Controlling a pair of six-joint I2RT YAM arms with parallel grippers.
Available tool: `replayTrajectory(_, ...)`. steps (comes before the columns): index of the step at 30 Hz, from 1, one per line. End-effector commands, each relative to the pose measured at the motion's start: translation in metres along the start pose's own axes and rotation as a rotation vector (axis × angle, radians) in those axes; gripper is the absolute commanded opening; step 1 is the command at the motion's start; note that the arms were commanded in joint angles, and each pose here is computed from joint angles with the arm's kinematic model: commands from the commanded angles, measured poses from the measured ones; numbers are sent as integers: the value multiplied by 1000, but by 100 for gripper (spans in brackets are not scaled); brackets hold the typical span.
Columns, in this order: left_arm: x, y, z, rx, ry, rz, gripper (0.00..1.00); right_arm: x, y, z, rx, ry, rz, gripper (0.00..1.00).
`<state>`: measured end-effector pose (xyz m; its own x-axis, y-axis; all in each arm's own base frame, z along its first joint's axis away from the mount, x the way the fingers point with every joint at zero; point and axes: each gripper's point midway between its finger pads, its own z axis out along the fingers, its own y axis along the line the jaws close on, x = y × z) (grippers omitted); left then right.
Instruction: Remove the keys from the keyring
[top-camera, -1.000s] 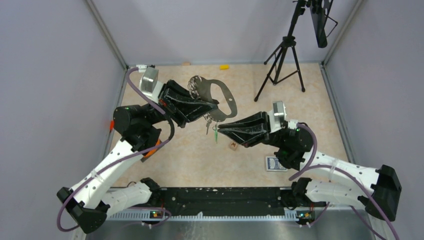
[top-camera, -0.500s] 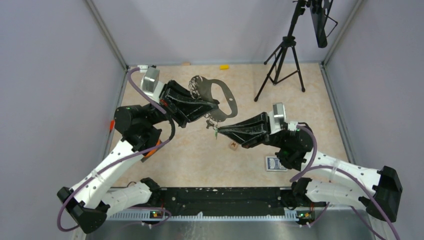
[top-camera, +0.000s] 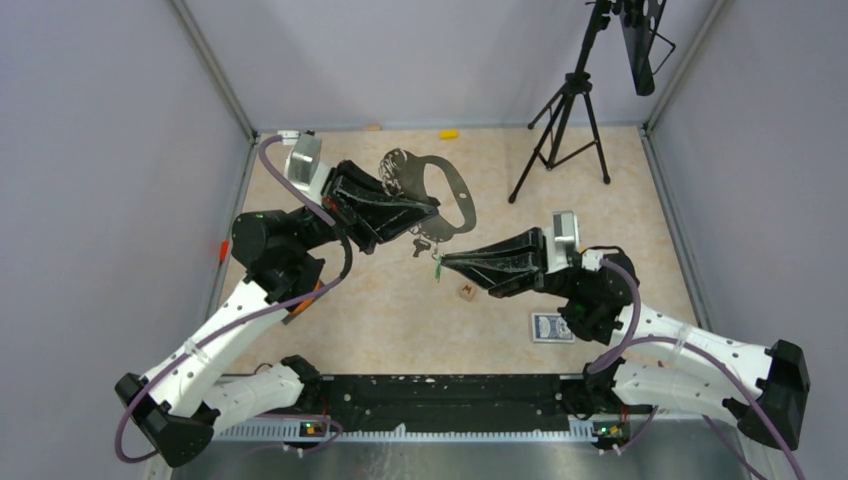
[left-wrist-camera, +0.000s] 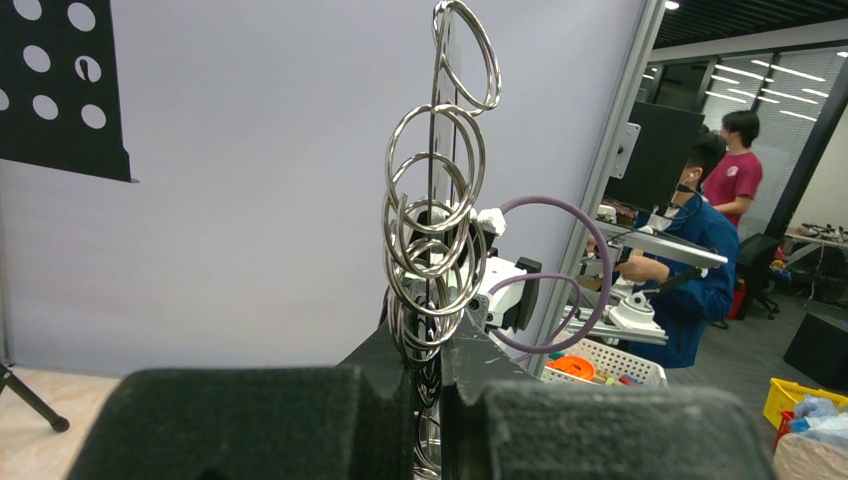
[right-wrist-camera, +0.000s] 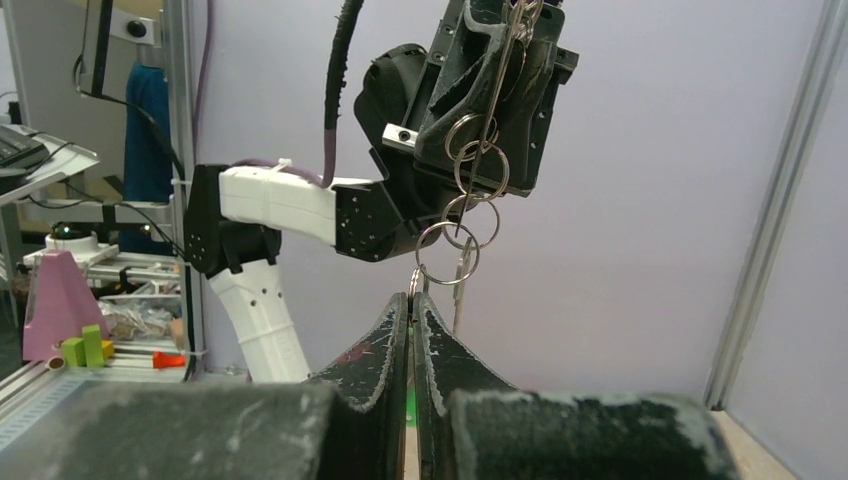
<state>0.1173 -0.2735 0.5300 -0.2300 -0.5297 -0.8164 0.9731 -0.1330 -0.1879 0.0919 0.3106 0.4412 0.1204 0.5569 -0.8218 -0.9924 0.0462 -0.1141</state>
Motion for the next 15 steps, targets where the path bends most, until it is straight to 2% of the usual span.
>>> replayTrajectory(1,-9,-6,0,8,-33,31,0,-28,-1,3,7,-68,-54,0)
replayTrajectory(9,-7,-5,-2,-1,-33,28,0,-37,-5,0,46,-137,-19,0)
replayTrajectory(15,-10,-7,-4,-6,-56,52,0,-37,-8,-1,69,-138,-8,0)
